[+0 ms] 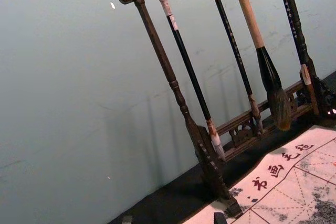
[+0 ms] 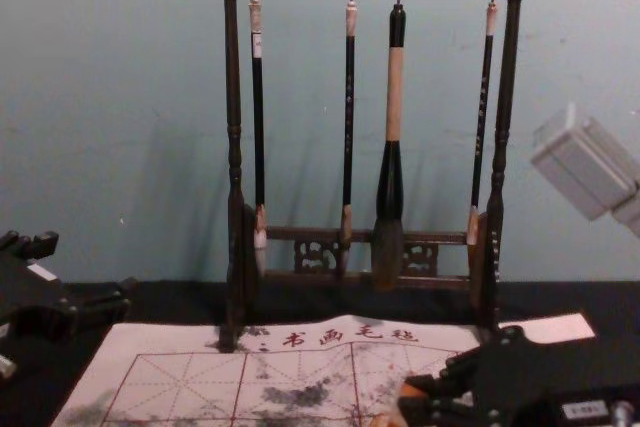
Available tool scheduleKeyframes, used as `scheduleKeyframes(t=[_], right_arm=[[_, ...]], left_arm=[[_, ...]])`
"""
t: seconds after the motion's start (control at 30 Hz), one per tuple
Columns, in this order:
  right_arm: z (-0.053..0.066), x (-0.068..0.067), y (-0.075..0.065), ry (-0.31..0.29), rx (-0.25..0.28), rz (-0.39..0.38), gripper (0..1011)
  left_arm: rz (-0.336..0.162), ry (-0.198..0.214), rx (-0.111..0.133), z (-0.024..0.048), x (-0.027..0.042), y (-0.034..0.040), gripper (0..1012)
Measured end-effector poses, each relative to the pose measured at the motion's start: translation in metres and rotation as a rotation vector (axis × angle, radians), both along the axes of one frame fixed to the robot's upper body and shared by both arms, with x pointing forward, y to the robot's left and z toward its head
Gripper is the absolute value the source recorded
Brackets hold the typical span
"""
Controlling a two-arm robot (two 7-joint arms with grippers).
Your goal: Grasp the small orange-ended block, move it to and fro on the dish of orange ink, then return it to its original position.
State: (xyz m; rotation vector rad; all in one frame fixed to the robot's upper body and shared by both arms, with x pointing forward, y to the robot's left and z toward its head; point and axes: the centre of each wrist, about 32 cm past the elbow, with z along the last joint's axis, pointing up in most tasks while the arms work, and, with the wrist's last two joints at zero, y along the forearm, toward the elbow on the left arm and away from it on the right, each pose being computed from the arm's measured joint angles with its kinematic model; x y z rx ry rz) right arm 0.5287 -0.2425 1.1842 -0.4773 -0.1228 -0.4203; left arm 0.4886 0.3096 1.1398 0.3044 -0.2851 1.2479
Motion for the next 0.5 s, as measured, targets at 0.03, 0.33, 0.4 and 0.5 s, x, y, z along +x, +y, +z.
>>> scheduleKeyframes(t=[0.03,0.33,0.4,0.5], right_arm=[[0.000,-0.001,-0.001,0.001,0.000,0.001,101],[0.000,-0.013,-0.005,0.012,0.003,0.026,100],[0.000,-0.014,-0.005,0.013,0.004,0.030,100],[0.000,-0.017,-0.003,0.016,0.005,0.043,101]], left_arm=[[0.000,0.000,0.000,0.0000,0.0000,0.0000,1001],[0.000,0.000,0.000,0.0000,0.0000,0.0000,1001],[0.000,0.000,0.000,0.0000,0.0000,0.0000,1001],[0.000,0.000,0.000,0.0000,0.0000,0.0000,1001]])
